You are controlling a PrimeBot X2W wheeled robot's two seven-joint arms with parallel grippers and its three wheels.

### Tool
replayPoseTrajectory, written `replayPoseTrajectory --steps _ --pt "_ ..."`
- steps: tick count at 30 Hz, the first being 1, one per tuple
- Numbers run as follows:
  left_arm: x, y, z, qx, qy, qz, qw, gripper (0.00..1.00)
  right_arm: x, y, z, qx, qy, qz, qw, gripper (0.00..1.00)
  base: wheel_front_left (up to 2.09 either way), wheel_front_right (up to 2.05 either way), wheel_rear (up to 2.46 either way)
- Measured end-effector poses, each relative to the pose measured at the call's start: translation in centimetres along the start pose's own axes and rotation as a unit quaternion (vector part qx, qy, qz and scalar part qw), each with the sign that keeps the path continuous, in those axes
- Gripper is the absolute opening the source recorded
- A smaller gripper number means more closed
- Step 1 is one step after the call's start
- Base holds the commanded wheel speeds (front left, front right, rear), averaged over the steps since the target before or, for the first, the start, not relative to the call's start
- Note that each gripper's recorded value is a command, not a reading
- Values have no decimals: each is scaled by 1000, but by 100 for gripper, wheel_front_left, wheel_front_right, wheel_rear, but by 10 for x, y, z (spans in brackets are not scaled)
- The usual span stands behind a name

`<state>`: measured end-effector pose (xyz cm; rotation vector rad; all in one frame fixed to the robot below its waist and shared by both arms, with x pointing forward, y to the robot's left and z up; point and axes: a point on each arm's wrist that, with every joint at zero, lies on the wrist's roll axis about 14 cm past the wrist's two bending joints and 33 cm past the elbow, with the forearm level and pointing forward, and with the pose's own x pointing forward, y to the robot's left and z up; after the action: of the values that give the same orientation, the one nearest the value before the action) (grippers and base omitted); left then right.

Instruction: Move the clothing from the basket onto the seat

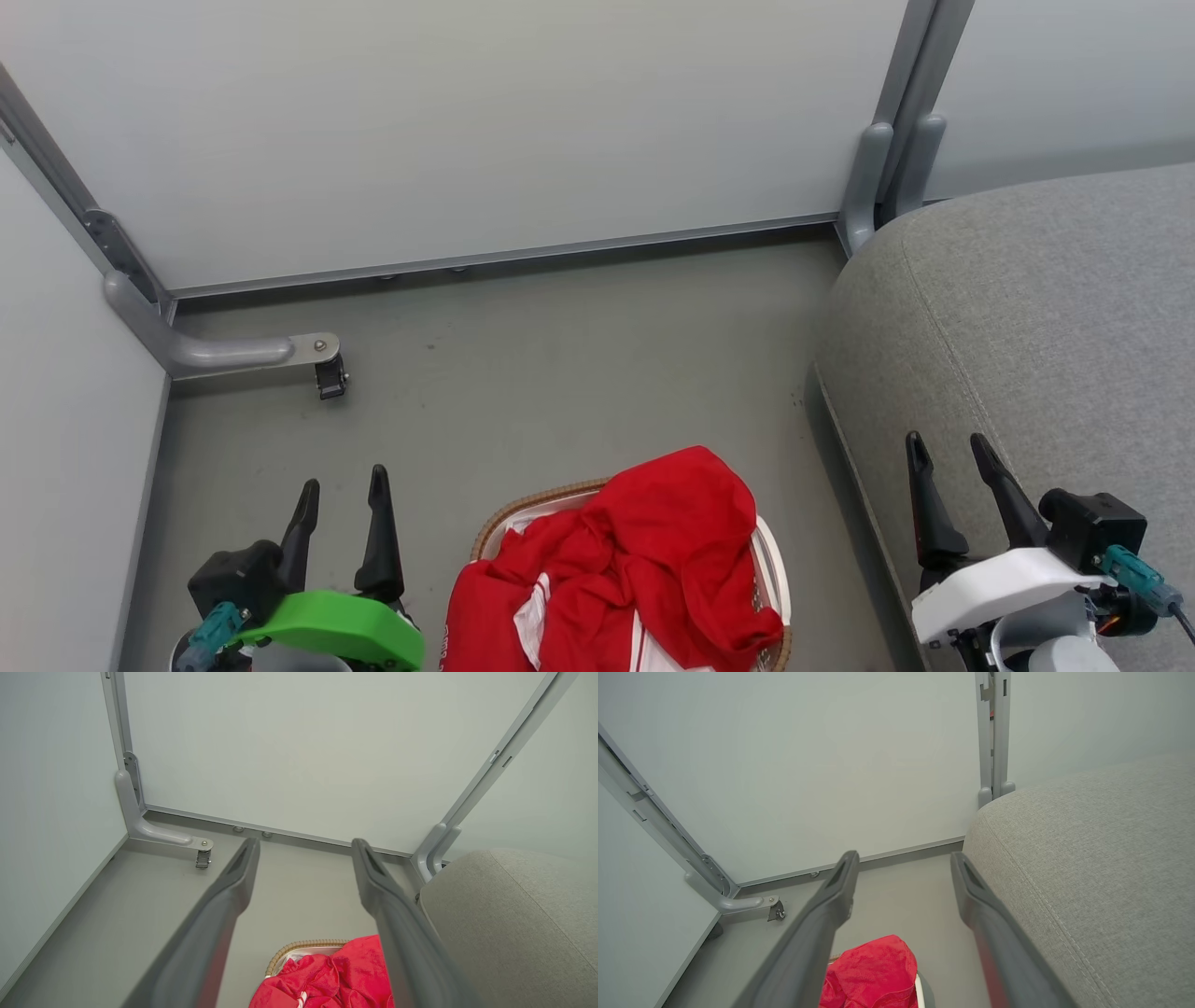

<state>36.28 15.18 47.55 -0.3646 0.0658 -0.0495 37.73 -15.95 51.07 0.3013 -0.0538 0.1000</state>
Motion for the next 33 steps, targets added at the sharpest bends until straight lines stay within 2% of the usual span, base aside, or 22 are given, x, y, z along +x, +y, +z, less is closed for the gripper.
replayPoseTrajectory --steps 33 --pt "-8 -14 -10 115 -2 -35 993 100 -6 15 -1 -120 -11 39 992 100 0 0 0"
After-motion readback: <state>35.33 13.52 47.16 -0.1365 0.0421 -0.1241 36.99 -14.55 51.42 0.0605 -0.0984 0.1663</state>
